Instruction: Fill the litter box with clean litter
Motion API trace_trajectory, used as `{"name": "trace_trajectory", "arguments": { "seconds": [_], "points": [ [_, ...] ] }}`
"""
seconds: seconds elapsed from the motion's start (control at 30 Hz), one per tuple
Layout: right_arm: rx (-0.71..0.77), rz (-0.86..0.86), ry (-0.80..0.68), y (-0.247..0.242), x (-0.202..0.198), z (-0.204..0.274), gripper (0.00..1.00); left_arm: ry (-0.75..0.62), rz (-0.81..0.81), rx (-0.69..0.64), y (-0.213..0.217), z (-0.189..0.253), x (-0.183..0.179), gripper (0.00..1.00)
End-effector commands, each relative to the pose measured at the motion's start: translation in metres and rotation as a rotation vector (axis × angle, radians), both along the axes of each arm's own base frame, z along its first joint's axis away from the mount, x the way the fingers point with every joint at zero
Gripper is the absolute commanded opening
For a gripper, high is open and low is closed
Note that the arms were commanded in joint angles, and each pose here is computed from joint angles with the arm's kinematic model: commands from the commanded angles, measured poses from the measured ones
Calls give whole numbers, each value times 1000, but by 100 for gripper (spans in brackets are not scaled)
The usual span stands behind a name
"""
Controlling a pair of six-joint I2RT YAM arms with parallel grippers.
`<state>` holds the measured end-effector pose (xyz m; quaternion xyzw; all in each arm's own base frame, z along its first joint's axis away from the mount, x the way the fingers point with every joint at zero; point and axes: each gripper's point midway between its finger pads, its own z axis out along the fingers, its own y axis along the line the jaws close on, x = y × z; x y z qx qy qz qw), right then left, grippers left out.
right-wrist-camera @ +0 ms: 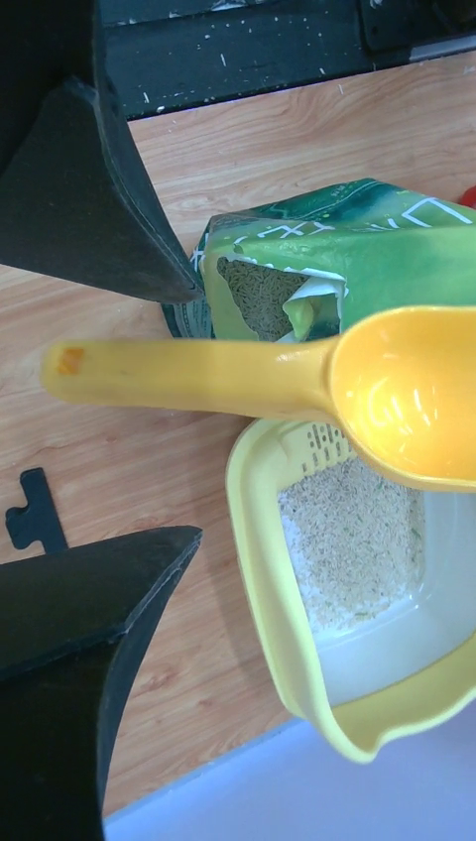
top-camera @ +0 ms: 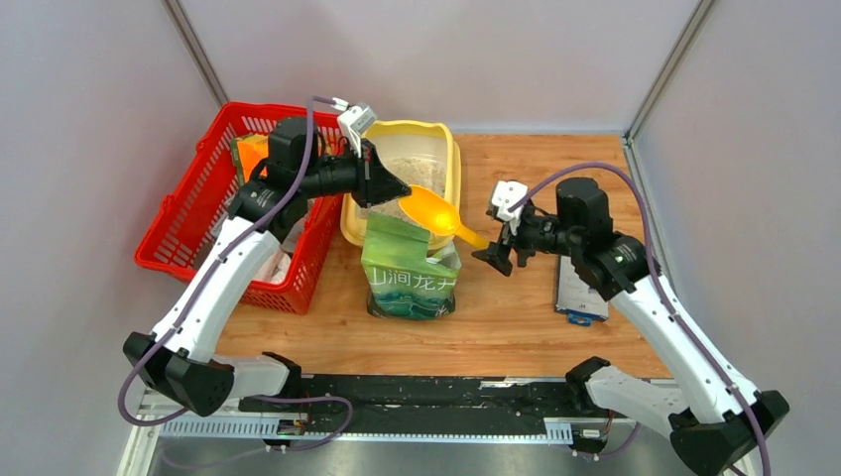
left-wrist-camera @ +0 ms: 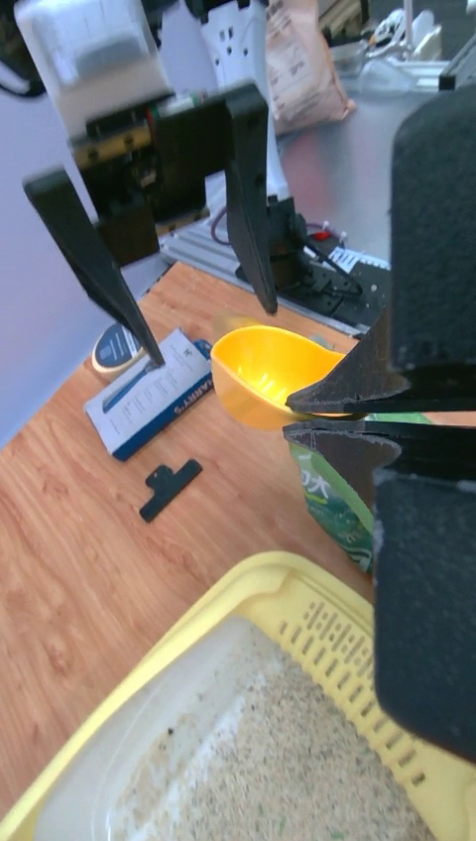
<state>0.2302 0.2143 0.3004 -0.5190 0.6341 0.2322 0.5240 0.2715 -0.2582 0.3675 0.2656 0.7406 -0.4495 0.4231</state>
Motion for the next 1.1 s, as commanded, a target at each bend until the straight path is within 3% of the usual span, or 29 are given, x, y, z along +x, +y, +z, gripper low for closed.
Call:
{"name": "trace_trajectory", "arguments": {
  "seconds": [0.0, 0.07, 0.17, 0.2, 0.27, 0.33, 0.37, 0.4, 0.47, 0.63, 0.73, 1.07],
  "points": [
    [-5, 61, -87, 17, 10, 0, 88, -23, -83, -96, -4, 25, -18, 0],
    [-15, 72, -100, 22, 14, -2, 87, -27, -77, -101, -1, 28, -17, 0],
    [-53, 92, -122, 27, 16, -7, 74, -31, -58, -107, 4, 31, -13, 0],
    [-59, 98, -134, 28, 16, -5, 55, -38, -53, -108, 6, 33, -13, 0],
    [-88, 114, -172, 27, 16, -3, 28, -68, -51, -91, 10, 32, -12, 0],
    [-134, 153, -204, 23, 11, 1, 18, -176, -66, -1, 19, 28, -14, 21],
    [-163, 177, -216, 21, 9, 0, 16, -212, -66, 41, 23, 26, -15, 40],
    [-223, 230, -250, 18, 5, 3, 13, -221, -37, 108, 33, 17, -16, 43],
    [-266, 268, -275, 15, 2, 8, 11, -402, -71, 212, 44, 24, -15, 48],
    [-387, 350, -313, 18, -2, 14, 8, -719, -150, 439, 49, 29, -22, 49],
    [-419, 373, -314, 25, -6, 13, 8, -810, -194, 501, 40, 26, -25, 48],
    [-366, 367, -322, 44, -15, 32, 7, -898, -296, 635, 16, -5, -22, 39]
  ]
}}
